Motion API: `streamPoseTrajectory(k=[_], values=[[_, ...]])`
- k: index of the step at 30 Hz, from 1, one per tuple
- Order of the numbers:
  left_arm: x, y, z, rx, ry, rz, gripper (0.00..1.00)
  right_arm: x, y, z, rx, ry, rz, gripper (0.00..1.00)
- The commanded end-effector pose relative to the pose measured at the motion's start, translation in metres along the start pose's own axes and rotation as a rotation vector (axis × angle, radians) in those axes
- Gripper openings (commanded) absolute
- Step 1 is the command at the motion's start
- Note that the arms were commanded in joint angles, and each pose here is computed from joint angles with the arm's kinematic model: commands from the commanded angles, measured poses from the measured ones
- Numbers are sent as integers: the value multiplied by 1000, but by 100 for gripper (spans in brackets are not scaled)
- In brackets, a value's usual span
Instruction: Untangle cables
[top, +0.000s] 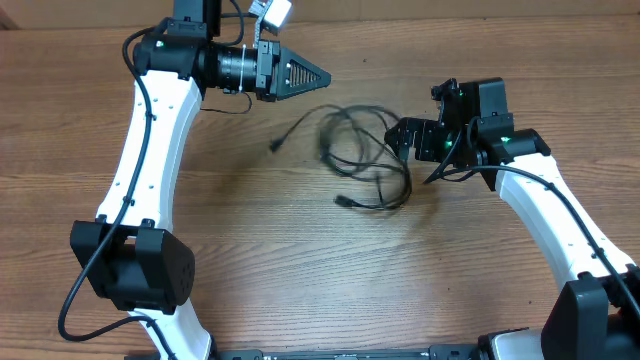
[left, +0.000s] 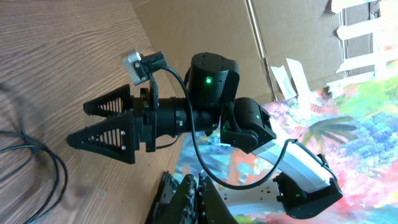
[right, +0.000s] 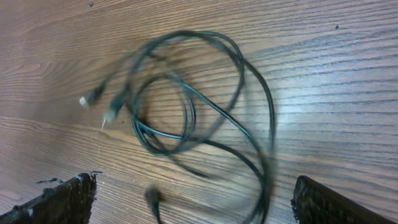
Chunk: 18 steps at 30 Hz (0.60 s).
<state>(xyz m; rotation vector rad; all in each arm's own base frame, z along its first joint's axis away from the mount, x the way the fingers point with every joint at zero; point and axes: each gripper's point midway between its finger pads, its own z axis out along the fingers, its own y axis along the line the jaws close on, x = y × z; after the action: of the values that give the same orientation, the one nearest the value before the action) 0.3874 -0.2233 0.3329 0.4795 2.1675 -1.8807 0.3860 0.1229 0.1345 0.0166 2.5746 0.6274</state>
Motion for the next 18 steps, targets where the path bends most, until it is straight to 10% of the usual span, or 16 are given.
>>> streamPoseTrajectory(k=[1,9,15,18], values=[[-3,-4,-6,-63,-22,53,4,-2,-2,0,10,-5,-2,99],[13,79,-22,-576,-19,-76,8,1,-3,0,13,7,2,99],[33,118,-35,-933,46,-79,97,1,-3,0,13,6,2,100],[34,122,-28,-1014,63,-37,100,1,-3,0,13,7,3,100]])
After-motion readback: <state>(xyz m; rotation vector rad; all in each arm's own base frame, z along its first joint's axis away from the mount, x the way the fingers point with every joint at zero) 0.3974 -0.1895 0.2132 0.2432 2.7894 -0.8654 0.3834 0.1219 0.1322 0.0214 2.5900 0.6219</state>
